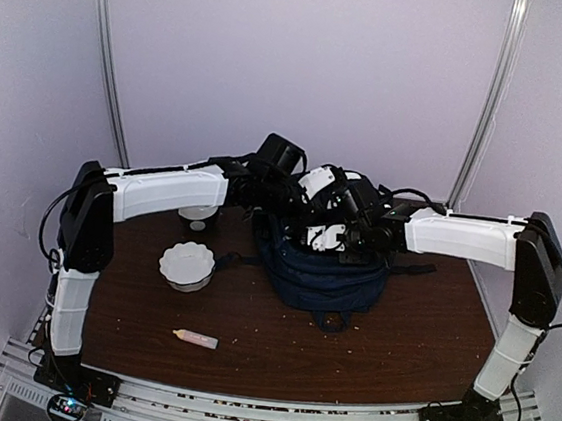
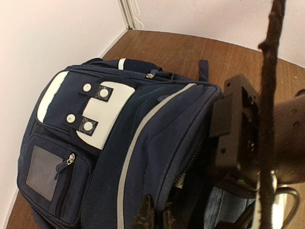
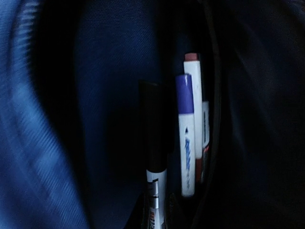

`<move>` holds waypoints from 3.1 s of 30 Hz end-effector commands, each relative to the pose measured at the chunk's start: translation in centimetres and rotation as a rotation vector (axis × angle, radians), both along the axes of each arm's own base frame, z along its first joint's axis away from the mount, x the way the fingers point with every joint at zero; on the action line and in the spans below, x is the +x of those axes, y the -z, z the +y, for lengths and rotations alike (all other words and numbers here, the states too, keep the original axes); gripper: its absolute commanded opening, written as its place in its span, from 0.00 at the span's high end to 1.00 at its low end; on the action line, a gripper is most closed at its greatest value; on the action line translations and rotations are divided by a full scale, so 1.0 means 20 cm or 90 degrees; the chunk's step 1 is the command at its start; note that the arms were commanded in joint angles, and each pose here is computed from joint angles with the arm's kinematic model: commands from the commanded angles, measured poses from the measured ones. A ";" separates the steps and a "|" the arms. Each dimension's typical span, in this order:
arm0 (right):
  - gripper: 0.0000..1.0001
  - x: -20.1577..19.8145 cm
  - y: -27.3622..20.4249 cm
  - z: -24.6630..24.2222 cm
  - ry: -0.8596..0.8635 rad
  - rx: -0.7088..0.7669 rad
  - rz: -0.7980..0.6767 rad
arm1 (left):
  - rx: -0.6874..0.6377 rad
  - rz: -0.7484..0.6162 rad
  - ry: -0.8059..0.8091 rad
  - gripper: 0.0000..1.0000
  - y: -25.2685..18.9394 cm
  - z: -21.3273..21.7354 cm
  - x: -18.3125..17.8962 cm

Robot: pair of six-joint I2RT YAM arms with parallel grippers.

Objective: Pack the student bag
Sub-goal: Place the pen in the upper front pocket of the bag, then move the pen to the center of the board.

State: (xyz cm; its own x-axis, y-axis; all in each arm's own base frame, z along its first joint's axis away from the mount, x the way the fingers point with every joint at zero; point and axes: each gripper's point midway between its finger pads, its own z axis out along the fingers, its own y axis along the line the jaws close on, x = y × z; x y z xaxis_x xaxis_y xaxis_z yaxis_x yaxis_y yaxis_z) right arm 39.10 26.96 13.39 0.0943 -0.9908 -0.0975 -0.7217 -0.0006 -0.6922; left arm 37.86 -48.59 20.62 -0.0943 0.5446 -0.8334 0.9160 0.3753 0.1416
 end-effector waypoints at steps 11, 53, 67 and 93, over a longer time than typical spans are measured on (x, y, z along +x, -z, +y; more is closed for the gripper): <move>0.68 0.22 -0.04 0.04 0.056 0.015 -0.138 | -0.136 -0.074 0.009 0.99 -0.46 -0.01 0.00; 0.70 -0.85 0.04 0.02 -0.037 0.249 0.432 | -0.040 0.129 -0.136 0.58 -0.21 0.47 -0.17; 0.71 -0.84 -0.03 0.29 -0.059 0.277 0.482 | 0.152 0.419 -0.538 0.62 0.48 1.44 -0.78; 0.71 -0.95 0.06 0.44 -0.076 0.260 0.548 | 0.163 0.586 -0.580 1.00 0.96 1.49 -0.99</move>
